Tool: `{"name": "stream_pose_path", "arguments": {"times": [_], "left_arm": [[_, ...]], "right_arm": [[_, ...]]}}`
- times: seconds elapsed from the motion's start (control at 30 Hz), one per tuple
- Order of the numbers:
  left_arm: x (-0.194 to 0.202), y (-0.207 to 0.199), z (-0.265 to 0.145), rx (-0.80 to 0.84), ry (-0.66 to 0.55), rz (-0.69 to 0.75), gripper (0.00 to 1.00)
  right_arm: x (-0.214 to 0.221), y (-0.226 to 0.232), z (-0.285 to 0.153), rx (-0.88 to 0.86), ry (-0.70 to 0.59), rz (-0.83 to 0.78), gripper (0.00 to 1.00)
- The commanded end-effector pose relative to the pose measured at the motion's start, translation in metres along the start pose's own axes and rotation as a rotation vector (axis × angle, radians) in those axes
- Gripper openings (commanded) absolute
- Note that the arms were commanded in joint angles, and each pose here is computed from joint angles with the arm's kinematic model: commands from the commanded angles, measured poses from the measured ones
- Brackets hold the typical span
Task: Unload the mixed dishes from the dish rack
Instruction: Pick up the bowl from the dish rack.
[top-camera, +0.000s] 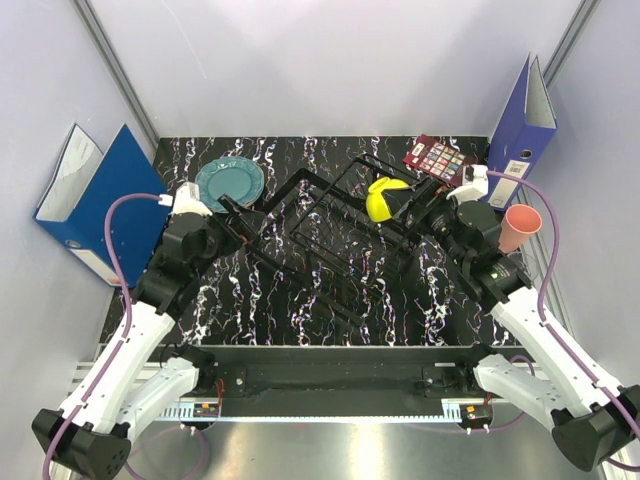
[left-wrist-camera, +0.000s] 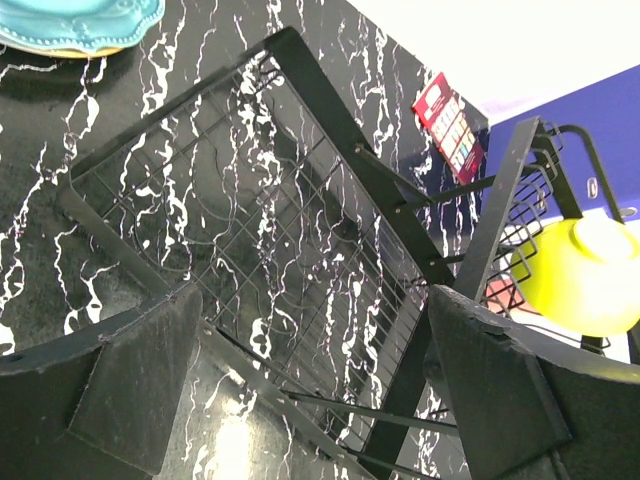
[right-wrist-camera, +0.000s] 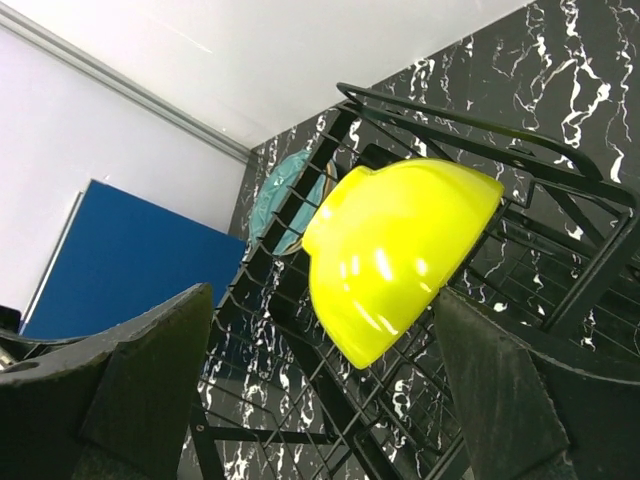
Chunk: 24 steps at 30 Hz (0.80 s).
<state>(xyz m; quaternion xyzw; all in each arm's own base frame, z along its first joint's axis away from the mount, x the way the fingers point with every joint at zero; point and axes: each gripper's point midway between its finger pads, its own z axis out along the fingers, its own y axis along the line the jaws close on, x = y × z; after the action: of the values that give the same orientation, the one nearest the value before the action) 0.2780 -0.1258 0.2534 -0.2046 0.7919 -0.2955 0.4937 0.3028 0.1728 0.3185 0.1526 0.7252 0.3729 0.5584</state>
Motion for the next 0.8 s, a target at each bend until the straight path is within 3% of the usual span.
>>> {"name": "stream_pose_path", "arguments": {"times": [0.0, 0.77], "left_arm": [[-0.008, -0.013, 0.001, 0.051, -0.034, -0.004, 0.99], [0.004, -0.009, 0.007, 0.055, -0.006, -0.009, 0.99]], "right_arm": [[-0.004, 0.011, 0.007, -0.043, -0.005, -0.012, 0.99], [0.017, 0.005, 0.025, -0.179, -0.049, 0.206, 0.98]]}}
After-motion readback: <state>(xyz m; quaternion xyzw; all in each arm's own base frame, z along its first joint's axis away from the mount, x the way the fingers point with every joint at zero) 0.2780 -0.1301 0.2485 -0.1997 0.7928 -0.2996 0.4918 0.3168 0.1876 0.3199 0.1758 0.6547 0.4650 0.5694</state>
